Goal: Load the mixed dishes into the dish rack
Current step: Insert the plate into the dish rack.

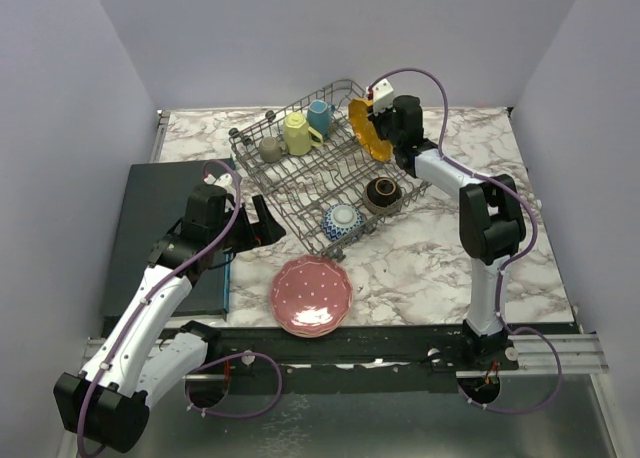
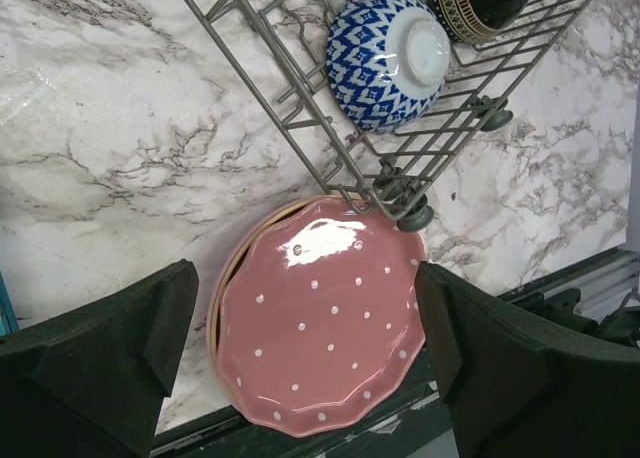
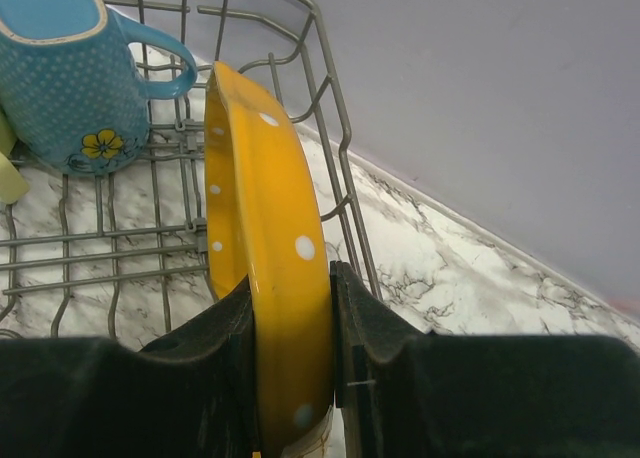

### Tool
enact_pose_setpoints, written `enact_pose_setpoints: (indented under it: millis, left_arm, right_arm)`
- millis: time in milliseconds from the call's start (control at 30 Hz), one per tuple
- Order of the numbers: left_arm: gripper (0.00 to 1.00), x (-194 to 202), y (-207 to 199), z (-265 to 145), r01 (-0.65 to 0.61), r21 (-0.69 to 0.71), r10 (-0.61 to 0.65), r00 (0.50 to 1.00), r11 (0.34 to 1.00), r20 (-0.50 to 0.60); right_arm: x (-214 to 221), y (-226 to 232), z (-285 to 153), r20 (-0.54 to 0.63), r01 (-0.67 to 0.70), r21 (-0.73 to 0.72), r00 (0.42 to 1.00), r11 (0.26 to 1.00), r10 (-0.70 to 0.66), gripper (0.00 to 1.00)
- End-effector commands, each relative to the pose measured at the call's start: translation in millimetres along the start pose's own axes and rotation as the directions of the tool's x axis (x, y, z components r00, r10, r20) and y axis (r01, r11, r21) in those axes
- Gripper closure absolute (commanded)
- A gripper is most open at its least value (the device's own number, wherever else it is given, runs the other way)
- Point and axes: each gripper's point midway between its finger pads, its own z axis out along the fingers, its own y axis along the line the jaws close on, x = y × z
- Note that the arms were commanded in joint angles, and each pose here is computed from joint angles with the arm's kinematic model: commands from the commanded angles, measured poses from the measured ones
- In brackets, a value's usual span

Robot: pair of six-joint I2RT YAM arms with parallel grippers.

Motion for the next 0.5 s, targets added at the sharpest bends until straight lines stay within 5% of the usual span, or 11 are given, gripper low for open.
enact_pose_setpoints:
  millis: [0, 467]
  left_arm:
    - [0.02, -4.1, -1.0, 0.7, -0.01, 0.015, 0.01, 1.0, 1.0, 0.017]
    - [0.02, -3.9, 0.0, 1.4, -0.008, 0.012, 0.008, 1.0, 1.0, 0.014]
  right_arm:
    - [-37.8, -21.4, 3.9, 0.139, -0.047, 0.084, 0.99, 0.995, 0.035, 1.0]
    - [-27.0, -20.4, 8.6, 0.175, -0.1, 0.118, 0.981, 0.988, 0.079, 1.0]
